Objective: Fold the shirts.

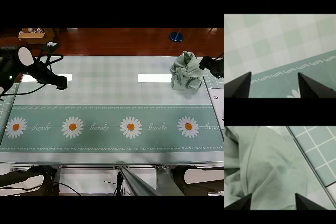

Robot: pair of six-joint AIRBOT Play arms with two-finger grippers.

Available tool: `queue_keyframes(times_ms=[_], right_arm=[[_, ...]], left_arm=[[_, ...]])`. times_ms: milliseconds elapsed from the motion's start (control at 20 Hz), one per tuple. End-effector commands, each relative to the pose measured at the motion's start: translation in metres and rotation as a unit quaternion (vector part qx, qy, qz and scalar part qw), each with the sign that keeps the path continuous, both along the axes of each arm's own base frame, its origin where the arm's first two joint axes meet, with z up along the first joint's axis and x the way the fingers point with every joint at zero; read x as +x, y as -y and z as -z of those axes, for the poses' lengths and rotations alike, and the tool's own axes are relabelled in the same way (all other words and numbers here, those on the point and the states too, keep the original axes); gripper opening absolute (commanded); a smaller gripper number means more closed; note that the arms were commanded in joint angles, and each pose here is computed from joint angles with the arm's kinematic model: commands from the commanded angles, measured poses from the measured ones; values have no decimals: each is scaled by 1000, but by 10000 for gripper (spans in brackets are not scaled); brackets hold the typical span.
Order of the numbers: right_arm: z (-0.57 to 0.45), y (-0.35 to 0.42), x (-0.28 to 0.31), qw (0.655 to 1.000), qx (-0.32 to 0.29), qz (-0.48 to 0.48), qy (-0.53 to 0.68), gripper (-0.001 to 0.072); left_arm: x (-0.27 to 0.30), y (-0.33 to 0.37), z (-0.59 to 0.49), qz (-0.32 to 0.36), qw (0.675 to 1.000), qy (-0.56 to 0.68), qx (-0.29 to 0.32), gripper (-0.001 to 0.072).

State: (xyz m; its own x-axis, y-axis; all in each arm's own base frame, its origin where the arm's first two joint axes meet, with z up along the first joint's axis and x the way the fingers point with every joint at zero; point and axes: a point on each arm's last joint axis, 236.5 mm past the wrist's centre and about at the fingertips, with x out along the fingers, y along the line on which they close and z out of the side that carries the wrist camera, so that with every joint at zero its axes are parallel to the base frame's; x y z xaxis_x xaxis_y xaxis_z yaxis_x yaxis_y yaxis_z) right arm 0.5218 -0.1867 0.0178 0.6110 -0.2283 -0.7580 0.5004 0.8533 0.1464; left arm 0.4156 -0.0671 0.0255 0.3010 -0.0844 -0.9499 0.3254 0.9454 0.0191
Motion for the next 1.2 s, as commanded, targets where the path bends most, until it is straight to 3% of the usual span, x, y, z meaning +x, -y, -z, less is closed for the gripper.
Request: queue_keyframes(times_ms=[0, 150, 200, 250, 350, 450, 800, 1150], right_arm=[[32, 11, 7, 1000, 15, 14, -6, 603], [61, 8, 16, 999, 35, 19, -5, 589], [68, 7, 19, 999, 43, 22, -2, 546], [72, 6, 23, 998, 52, 26, 6, 466], [63, 5, 33, 997, 61, 31, 36, 178], [33, 5, 38, 997, 45, 18, 65, 49], [-185, -10, 0, 974, -74, -42, 211, 27], [-398, -64, -117, 902, -116, -45, 414, 26]], left_arm=[[0, 2, -1, 0, 1000, 0, -4, 706], [0, 2, -1, 0, 1000, 1, -4, 706], [0, 1, -1, 0, 1000, 1, -3, 706], [0, 1, -1, 0, 1000, 1, -3, 706], [1, 1, -1, 0, 1000, 3, -3, 706], [1, 1, -1, 0, 1000, 3, -3, 706], [27, 6, -102, 2, 995, 97, -16, 706], [-12, 9, -303, 11, 950, 305, -61, 706]])
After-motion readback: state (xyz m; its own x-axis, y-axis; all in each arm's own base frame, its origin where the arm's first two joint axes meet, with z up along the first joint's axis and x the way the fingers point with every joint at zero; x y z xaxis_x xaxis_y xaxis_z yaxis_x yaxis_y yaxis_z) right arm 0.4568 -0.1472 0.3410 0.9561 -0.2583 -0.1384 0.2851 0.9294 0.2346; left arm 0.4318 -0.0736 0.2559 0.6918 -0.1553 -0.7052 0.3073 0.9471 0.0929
